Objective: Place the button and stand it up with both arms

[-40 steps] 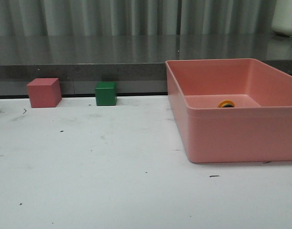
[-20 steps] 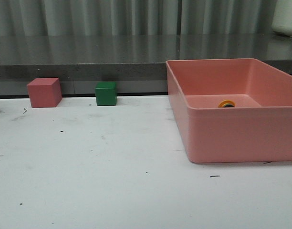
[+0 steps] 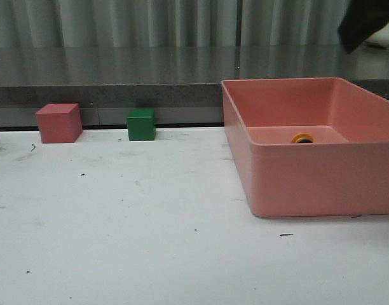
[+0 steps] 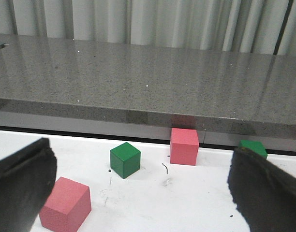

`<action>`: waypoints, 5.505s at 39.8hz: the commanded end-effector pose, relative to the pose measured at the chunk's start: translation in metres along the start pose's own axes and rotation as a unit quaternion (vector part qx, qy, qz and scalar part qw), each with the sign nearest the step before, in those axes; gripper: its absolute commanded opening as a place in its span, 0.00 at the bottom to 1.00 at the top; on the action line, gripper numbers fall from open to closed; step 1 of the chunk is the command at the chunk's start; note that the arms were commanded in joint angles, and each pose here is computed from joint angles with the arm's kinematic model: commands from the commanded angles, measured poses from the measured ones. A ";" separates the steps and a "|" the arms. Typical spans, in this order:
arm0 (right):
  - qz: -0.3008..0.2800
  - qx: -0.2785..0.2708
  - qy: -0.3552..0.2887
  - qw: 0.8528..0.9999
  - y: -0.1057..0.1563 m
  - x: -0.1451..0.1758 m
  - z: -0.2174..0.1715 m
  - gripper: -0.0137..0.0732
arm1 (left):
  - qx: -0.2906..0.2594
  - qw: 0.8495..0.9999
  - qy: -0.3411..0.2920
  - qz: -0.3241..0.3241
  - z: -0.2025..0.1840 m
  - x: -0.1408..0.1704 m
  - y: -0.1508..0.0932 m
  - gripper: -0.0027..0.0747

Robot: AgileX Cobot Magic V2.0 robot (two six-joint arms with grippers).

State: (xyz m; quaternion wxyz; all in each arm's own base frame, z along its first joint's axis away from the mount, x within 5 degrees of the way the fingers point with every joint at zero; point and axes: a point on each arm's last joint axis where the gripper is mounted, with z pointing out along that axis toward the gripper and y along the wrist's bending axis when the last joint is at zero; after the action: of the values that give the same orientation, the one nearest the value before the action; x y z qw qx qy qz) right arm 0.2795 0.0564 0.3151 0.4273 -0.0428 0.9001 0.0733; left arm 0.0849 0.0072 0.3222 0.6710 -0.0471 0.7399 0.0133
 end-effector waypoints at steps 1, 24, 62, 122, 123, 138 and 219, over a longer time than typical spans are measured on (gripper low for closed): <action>0.011 -0.010 -0.006 1.000 0.008 -0.027 0.015 0.91 | 0.004 0.999 -0.049 -0.007 -0.001 -0.018 -0.001 0.93; 0.060 0.030 0.196 0.978 -0.012 -0.033 0.157 0.91 | 0.004 0.999 -0.049 -0.007 -0.001 -0.018 -0.001 0.93; 0.060 0.031 0.228 0.971 -0.012 -0.040 0.192 0.33 | 0.004 0.999 -0.049 -0.007 -0.001 -0.018 -0.001 0.93; 0.002 -0.278 0.175 0.944 0.302 -0.038 0.105 0.33 | 0.004 0.999 -0.049 -0.007 -0.001 -0.018 -0.001 0.93; 0.007 -0.266 0.181 0.947 0.302 -0.037 0.110 0.33 | 0.004 0.999 -0.049 -0.007 -0.001 -0.018 -0.001 0.93; 0.108 -0.145 0.234 0.955 0.301 0.001 0.180 0.33 | 0.004 0.999 -0.049 -0.007 -0.001 -0.018 -0.001 0.93; -0.074 -0.055 0.115 0.989 0.064 -0.102 -0.104 0.08 | 0.004 0.999 -0.048 -0.007 -0.001 -0.018 -0.001 0.93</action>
State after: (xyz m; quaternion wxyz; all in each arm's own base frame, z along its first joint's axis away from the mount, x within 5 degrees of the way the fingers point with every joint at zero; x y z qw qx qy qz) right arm 0.2796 0.1391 0.4637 0.3392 -0.1643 0.9187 0.1179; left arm 0.0847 0.0072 0.3223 0.6695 -0.0473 0.7411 0.0134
